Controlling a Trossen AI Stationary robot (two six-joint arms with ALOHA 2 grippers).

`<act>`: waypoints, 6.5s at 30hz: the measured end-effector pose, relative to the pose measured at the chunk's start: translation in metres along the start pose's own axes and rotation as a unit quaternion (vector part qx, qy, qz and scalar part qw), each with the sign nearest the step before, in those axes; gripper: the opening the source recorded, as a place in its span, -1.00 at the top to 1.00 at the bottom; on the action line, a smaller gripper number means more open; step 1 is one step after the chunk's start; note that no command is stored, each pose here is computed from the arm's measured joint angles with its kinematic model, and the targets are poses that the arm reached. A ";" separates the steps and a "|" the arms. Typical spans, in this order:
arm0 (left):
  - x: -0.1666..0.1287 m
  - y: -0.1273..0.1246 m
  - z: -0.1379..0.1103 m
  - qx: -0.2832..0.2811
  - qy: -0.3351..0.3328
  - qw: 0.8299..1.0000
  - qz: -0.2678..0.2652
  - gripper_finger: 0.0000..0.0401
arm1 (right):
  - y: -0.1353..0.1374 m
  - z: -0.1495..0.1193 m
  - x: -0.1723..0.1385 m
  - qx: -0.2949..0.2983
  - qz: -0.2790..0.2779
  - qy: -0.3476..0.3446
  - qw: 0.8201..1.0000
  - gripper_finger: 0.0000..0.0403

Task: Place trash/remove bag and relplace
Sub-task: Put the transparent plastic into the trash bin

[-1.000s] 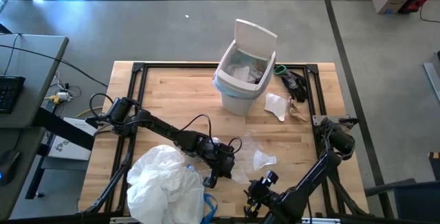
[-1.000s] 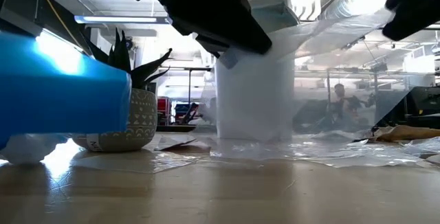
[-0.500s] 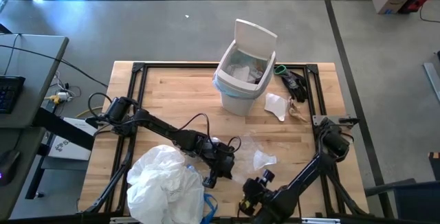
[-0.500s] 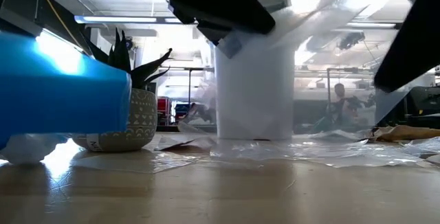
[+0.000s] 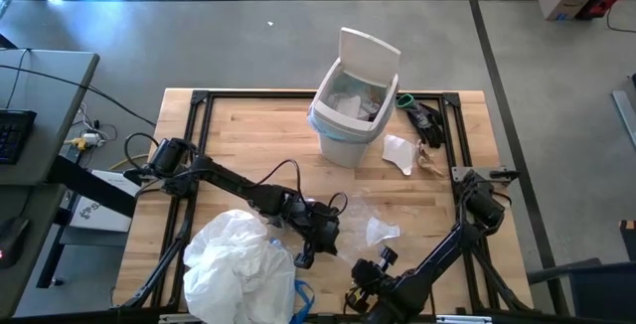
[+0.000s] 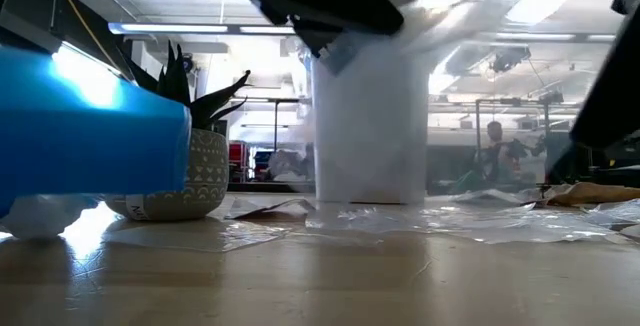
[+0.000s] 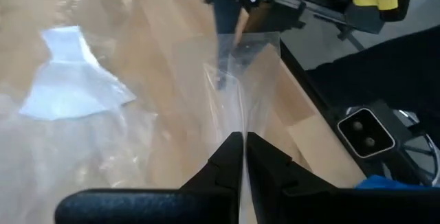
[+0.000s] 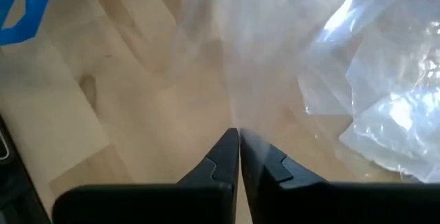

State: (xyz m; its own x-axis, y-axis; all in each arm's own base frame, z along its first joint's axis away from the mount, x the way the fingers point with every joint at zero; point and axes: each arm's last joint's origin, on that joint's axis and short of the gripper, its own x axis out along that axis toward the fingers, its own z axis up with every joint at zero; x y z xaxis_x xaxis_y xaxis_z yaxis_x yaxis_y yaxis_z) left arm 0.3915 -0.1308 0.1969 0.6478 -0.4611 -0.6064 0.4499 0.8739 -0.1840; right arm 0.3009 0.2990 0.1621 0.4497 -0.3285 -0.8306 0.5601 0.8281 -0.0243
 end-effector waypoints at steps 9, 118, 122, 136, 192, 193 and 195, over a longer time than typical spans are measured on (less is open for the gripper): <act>-0.020 0.007 0.011 0.003 -0.017 1.000 0.013 1.00 | 0.001 -0.007 -0.005 0.012 0.003 -0.005 1.000 1.00; -0.006 -0.044 -0.054 -0.062 0.113 0.992 0.014 0.60 | 0.029 0.047 0.067 -0.016 0.153 0.027 0.988 0.67; -0.004 -0.049 -0.060 -0.061 0.117 0.991 0.021 0.53 | 0.024 0.050 0.077 -0.037 0.138 0.035 0.989 0.67; -0.003 -0.052 -0.057 -0.054 0.088 0.994 0.040 0.49 | 0.012 0.044 0.096 -0.129 0.095 0.092 0.983 0.82; -0.002 -0.066 -0.061 -0.073 0.097 0.991 0.052 0.49 | 0.004 0.075 0.082 -0.115 0.093 0.033 0.989 0.23; -0.002 -0.066 -0.061 -0.073 0.097 0.991 0.052 0.49 | 0.005 0.073 0.087 -0.118 0.099 0.041 0.987 0.25; -0.002 -0.066 -0.061 -0.073 0.098 0.991 0.052 0.49 | 0.007 0.071 0.096 -0.123 0.107 0.050 0.985 0.27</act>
State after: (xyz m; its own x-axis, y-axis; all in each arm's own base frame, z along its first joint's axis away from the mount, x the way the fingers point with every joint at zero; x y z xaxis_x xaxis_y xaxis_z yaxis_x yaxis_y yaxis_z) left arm 0.3230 -0.1781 0.1629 0.5474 -0.3413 -0.7641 0.2837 0.9347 -0.2143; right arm 0.3973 0.2407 0.1221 0.4617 -0.0989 -0.8815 0.2696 0.9624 0.0332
